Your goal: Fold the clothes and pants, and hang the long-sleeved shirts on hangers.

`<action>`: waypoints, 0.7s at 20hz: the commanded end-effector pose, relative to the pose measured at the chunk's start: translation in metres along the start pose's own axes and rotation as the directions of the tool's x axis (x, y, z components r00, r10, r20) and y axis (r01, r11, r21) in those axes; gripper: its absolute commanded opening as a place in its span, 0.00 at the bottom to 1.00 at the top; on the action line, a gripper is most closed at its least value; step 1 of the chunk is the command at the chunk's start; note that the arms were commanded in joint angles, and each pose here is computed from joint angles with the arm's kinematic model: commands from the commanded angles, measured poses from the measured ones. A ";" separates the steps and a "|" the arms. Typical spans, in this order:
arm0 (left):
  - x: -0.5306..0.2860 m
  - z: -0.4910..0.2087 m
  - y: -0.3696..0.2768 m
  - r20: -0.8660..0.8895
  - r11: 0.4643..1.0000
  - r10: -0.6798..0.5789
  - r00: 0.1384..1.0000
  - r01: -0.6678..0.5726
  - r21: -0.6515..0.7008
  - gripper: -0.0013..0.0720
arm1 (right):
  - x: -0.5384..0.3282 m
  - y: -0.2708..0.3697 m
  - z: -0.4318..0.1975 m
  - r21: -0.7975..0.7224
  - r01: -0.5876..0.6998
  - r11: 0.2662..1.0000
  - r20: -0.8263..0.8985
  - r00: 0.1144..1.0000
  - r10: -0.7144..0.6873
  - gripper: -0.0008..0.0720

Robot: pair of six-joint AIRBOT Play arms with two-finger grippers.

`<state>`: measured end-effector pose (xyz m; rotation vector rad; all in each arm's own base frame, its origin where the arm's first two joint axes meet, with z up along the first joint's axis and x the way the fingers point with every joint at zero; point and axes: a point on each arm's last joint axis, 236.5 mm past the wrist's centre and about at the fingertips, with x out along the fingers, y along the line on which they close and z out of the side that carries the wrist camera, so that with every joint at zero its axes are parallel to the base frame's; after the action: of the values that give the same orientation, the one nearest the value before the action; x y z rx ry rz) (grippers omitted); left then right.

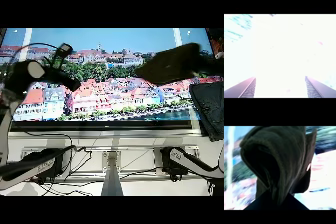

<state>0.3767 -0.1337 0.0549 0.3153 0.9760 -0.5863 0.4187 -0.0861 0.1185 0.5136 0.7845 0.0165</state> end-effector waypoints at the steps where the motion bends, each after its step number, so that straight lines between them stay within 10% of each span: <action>1: -0.041 0.022 0.001 0.111 0.998 0.053 0.992 -0.056 0.028 0.95 | -0.091 -0.111 0.025 0.227 0.317 0.921 0.135 0.926 -0.352 0.07; 7: -0.046 0.023 0.000 0.124 0.998 0.057 0.991 -0.062 0.030 0.95 | -0.204 -0.231 -0.051 0.609 0.537 0.584 -0.053 0.763 -0.645 0.08; 10: -0.046 0.023 0.000 0.124 0.998 0.058 0.991 -0.062 0.030 0.95 | -0.208 -0.243 -0.075 0.650 0.544 0.530 -0.126 0.765 -0.632 0.97; 14: -0.046 0.023 0.000 0.124 0.998 0.058 0.991 -0.062 0.031 0.95 | -0.174 -0.218 -0.053 0.533 0.537 0.654 -0.090 0.804 -0.587 0.95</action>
<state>0.3727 -0.1305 0.1058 0.3336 0.8377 -0.5628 0.2089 -0.2991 0.1101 0.8202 0.7885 -0.8862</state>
